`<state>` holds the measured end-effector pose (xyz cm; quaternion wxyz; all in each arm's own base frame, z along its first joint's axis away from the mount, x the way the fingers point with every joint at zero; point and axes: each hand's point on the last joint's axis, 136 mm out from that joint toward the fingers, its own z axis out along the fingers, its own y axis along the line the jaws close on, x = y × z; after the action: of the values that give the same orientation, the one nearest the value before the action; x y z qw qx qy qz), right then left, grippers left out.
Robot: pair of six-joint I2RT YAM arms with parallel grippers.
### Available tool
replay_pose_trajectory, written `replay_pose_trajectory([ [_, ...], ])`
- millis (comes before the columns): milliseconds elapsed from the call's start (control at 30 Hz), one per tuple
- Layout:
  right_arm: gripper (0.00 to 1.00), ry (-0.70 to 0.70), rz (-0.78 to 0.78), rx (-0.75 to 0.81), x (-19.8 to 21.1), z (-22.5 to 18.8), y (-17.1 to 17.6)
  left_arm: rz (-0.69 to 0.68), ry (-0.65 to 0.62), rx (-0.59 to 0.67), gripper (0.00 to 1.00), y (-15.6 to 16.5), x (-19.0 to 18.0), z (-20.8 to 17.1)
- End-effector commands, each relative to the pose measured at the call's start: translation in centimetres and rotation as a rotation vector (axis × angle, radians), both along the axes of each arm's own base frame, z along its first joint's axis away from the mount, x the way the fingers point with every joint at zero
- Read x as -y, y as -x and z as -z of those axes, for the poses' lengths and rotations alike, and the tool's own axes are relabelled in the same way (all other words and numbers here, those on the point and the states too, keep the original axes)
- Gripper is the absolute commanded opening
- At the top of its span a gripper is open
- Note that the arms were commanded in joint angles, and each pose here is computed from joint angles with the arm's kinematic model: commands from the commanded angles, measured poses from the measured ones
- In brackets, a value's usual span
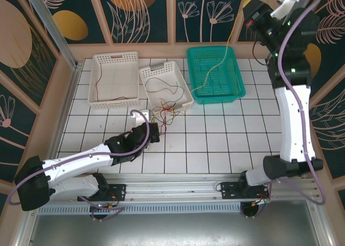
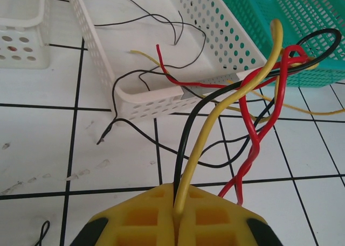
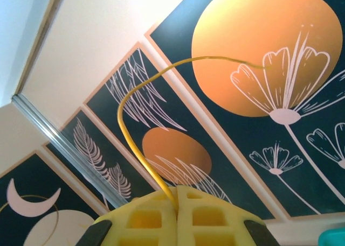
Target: Untangle the cables
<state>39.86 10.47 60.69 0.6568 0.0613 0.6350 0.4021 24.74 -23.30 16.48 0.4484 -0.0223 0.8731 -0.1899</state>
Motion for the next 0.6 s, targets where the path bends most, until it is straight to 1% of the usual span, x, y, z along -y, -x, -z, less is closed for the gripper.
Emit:
replay_pose_trajectory([
  [0,0.00,0.047,-0.035,0.020,-1.0,-1.3,-0.9,-0.009,0.038,0.009,0.00,-0.3,0.4,-0.1],
  [200,0.00,0.079,-0.043,0.035,-1.4,-2.1,-4.4,-0.003,0.037,0.004,0.00,-0.5,0.9,0.1],
  [333,0.00,0.081,-0.062,0.011,-1.5,-0.6,-6.3,0.005,0.038,-0.003,0.00,-0.6,1.4,0.4],
  [433,0.00,0.077,-0.086,0.002,-1.5,0.2,-7.1,0.010,0.042,-0.012,0.00,-0.7,1.7,0.7],
  [567,0.00,0.083,-0.076,-0.015,-0.7,1.4,-8.9,0.024,0.057,-0.024,0.00,-0.7,2.4,1.2],
])
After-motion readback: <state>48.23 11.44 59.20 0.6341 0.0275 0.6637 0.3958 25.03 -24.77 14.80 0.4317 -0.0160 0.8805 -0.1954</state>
